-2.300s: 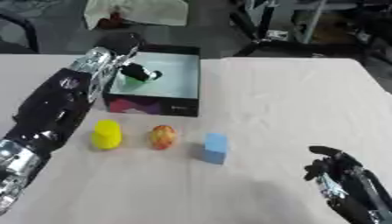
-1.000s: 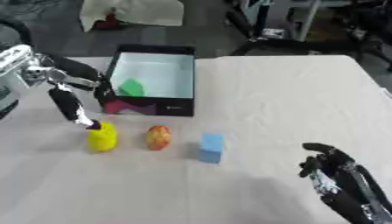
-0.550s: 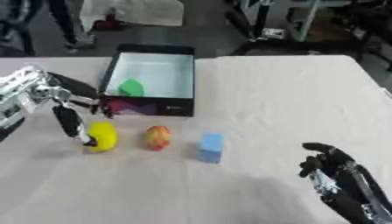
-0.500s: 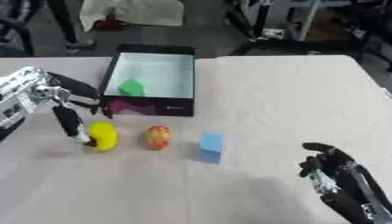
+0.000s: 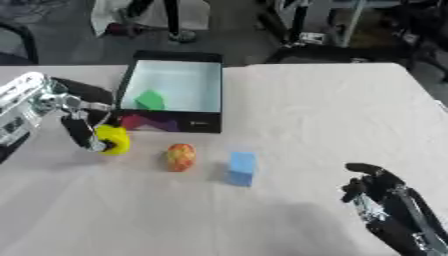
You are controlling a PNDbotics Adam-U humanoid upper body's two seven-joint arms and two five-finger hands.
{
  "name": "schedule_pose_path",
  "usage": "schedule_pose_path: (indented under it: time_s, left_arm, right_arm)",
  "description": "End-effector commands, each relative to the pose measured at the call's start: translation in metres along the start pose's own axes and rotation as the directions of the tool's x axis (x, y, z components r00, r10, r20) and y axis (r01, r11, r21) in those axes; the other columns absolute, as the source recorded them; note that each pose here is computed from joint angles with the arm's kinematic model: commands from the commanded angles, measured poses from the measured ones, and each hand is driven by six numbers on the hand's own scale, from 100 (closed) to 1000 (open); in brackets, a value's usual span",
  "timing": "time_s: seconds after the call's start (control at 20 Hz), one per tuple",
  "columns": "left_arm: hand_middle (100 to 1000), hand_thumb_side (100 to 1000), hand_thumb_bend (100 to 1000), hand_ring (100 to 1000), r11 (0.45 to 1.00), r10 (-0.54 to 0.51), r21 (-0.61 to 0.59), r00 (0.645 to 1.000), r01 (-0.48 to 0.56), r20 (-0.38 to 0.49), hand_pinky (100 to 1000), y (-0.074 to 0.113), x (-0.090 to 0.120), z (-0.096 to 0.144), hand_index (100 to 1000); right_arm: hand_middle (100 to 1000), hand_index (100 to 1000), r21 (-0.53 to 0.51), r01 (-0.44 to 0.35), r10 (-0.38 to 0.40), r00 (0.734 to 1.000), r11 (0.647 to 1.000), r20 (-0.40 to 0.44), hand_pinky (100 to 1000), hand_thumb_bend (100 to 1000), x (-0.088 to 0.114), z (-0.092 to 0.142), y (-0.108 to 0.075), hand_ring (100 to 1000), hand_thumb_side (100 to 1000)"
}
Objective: Pick up objects on the table and place them in the box.
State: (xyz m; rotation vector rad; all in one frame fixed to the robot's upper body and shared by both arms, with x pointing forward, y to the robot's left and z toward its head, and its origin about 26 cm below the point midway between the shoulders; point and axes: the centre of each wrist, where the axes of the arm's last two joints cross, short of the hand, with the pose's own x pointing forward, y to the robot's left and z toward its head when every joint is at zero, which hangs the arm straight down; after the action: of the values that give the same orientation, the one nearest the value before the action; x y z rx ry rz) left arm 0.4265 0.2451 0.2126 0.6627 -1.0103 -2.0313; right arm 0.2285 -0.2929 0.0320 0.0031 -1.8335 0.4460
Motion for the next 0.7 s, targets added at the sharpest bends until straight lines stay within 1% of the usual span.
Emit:
schedule_pose_path:
  time_s: [0.05, 0.1, 0.2, 0.25, 0.3, 0.35, 0.45, 0.5, 0.55, 0.65, 0.7]
  left_arm:
    - [462, 226, 186, 410, 0.988, -0.014, 0.153, 0.997, 0.026, -0.078, 521, 0.051, 0.000, 0.027, 591]
    - [467, 222, 197, 416, 0.984, -0.018, 0.175, 0.994, 0.036, -0.105, 527, 0.062, 0.002, 0.025, 598]
    - [478, 225, 211, 428, 0.980, -0.006, 0.195, 0.986, 0.039, -0.167, 542, 0.076, 0.002, 0.007, 612]
    - [479, 225, 211, 429, 0.980, 0.009, 0.197, 0.980, 0.031, -0.201, 543, 0.079, 0.001, -0.007, 613]
    - [486, 226, 218, 438, 0.981, 0.029, 0.191, 0.971, 0.017, -0.236, 551, 0.077, -0.001, -0.022, 620]
    - [493, 227, 228, 447, 0.984, 0.053, 0.180, 0.958, -0.001, -0.283, 557, 0.072, -0.002, -0.039, 627]
    - [497, 233, 230, 449, 0.984, 0.090, 0.176, 0.924, -0.025, -0.373, 560, 0.054, -0.003, -0.069, 634]
    - [506, 257, 243, 454, 0.982, 0.103, 0.187, 0.909, -0.028, -0.404, 565, 0.044, -0.001, -0.081, 648]
    - [504, 259, 241, 453, 0.977, 0.117, 0.212, 0.896, -0.026, -0.428, 565, 0.036, 0.002, -0.091, 648]
    - [572, 300, 268, 504, 0.963, 0.124, 0.269, 0.879, 0.005, -0.461, 613, 0.025, 0.010, -0.105, 722]
    - [663, 360, 299, 579, 0.954, 0.123, 0.298, 0.872, 0.028, -0.474, 661, 0.021, 0.014, -0.110, 818]
  right_arm:
    - [309, 767, 0.001, -0.020, 0.020, 1.000, 1.000, 0.006, 687, 100, 0.003, 0.000, -0.005, 478, 471]
    - [309, 767, 0.002, -0.019, 0.019, 1.000, 1.000, 0.006, 687, 100, 0.003, 0.000, -0.005, 478, 471]
    - [309, 767, 0.003, -0.015, 0.015, 1.000, 1.000, 0.006, 686, 100, 0.002, 0.000, -0.004, 478, 470]
    - [309, 767, 0.002, -0.013, 0.013, 1.000, 1.000, 0.007, 686, 100, 0.002, 0.000, -0.004, 478, 470]
    - [309, 767, 0.002, -0.011, 0.010, 1.000, 1.000, 0.007, 686, 100, 0.002, 0.000, -0.003, 478, 471]
    - [309, 767, 0.003, -0.007, 0.007, 1.000, 1.000, 0.008, 686, 100, 0.002, 0.000, -0.003, 478, 472]
    - [309, 767, 0.008, -0.001, 0.001, 1.000, 1.000, 0.015, 687, 100, 0.003, -0.002, -0.001, 478, 471]
    - [309, 767, 0.008, 0.001, -0.002, 1.000, 1.000, 0.017, 687, 100, 0.003, -0.002, -0.001, 478, 472]
    - [309, 767, 0.006, 0.004, -0.004, 1.000, 1.000, 0.018, 687, 100, 0.003, -0.003, -0.001, 477, 472]
    - [309, 767, 0.007, 0.007, -0.007, 1.000, 1.000, 0.021, 687, 100, 0.003, -0.004, 0.000, 477, 474]
    - [309, 767, 0.009, 0.009, -0.009, 1.000, 1.000, 0.023, 687, 100, 0.003, -0.004, 0.000, 477, 474]
